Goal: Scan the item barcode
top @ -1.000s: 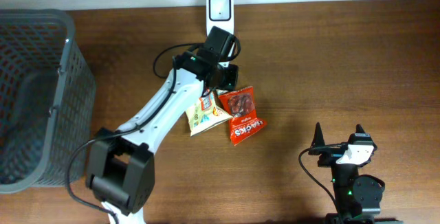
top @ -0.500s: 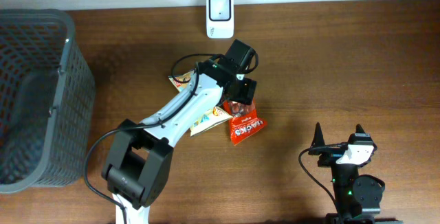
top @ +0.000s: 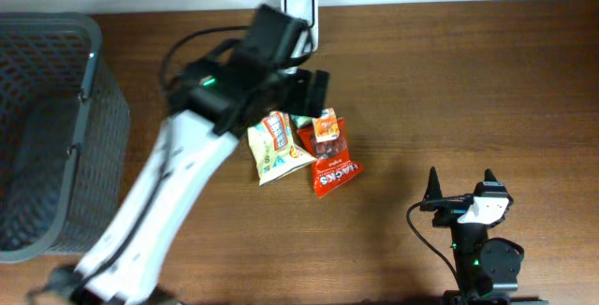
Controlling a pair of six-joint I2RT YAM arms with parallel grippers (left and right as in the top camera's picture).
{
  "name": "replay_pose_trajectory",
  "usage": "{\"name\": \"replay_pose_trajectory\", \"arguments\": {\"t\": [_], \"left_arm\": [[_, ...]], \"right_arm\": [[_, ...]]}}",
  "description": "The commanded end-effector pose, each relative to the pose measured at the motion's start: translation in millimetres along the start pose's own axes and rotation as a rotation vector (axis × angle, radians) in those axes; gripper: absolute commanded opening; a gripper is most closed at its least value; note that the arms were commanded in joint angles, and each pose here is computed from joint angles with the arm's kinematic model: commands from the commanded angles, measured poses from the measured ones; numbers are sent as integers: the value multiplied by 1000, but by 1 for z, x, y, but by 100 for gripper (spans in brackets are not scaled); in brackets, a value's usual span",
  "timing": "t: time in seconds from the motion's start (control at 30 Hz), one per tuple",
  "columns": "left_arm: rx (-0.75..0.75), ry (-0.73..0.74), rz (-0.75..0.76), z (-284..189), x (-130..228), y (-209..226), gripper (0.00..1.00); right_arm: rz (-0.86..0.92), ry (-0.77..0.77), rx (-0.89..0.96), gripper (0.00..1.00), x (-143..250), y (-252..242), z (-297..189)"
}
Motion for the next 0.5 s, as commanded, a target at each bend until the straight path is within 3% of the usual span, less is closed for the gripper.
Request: {"name": "replay_pose_trajectory", "arguments": {"t": [0.0, 0.23, 0.47], "left_arm": [[-25, -61, -50, -58, 6, 27, 99], [-84, -116, -159, -125, 30, 71, 99], [-111, -64, -172, -158, 70, 83, 99]], "right_arm": [[5, 4, 11, 99, 3, -1, 0], [5, 4, 11, 98, 3, -1, 0], [5, 4, 11, 99, 3, -1, 0]]}}
Point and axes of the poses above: each gripper's point midway between its finger pads, its own z axis out along the fingers, its own y axis along the line the jaws close on, x = y × z, the point moved 4 cm from there along -z, back along the fingers, and after that the axes turned 8 degrees about -z, right-handed, at the moved point
